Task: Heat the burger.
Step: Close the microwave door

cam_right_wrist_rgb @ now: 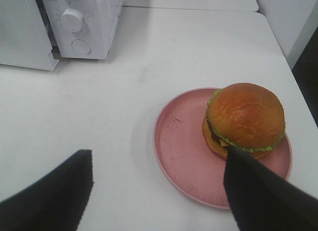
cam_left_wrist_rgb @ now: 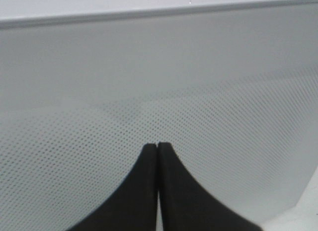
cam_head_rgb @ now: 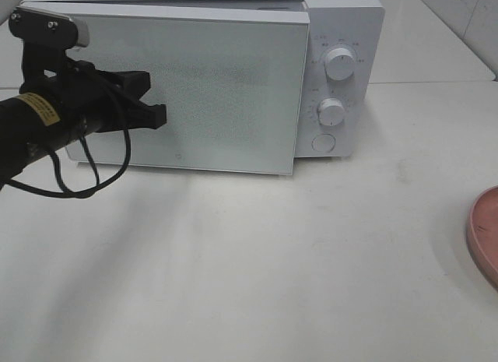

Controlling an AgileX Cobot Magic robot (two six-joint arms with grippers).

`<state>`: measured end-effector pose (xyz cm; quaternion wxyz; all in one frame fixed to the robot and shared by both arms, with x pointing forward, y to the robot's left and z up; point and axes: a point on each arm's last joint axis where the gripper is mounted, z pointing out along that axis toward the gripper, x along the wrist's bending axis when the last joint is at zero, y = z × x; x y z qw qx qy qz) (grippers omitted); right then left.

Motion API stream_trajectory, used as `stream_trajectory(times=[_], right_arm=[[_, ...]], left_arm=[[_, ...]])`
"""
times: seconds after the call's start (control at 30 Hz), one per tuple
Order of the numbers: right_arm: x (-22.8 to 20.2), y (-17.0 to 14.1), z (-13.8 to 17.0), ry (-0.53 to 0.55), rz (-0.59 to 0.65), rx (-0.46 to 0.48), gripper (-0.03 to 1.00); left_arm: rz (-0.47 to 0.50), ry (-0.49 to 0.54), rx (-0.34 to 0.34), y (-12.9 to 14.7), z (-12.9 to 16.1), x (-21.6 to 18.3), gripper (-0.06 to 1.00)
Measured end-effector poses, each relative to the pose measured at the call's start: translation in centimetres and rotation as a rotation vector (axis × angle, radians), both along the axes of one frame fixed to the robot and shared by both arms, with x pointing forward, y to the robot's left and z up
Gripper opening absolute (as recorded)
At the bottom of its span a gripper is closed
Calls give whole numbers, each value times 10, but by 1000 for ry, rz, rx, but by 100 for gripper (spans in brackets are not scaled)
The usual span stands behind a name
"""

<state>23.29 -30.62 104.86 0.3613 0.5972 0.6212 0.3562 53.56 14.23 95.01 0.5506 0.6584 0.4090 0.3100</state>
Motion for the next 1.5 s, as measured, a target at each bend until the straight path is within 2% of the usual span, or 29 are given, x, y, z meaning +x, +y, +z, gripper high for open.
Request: stream_trajectory(times=[0.4,0.53,0.73,0.93,1.1,1.5], right_arm=[[0,0,0,0,0,0,73],[0,0,0,0,0,0,73],[0,0,0,0,0,0,73],[0,0,0,0,0,0,73],[0,0,0,0,0,0,73],[0,0,0,0,0,0,73]], left_arm=[[74,-16,33,-47,4,13,0],[96,-5,27,-53,4,18,0],[61,65,49,-74,-1,25,0],[74,98,47,-84,-5,34,0],[44,126,93,-97,-10,39,0],[31,126,108,-105,-10,45,0]])
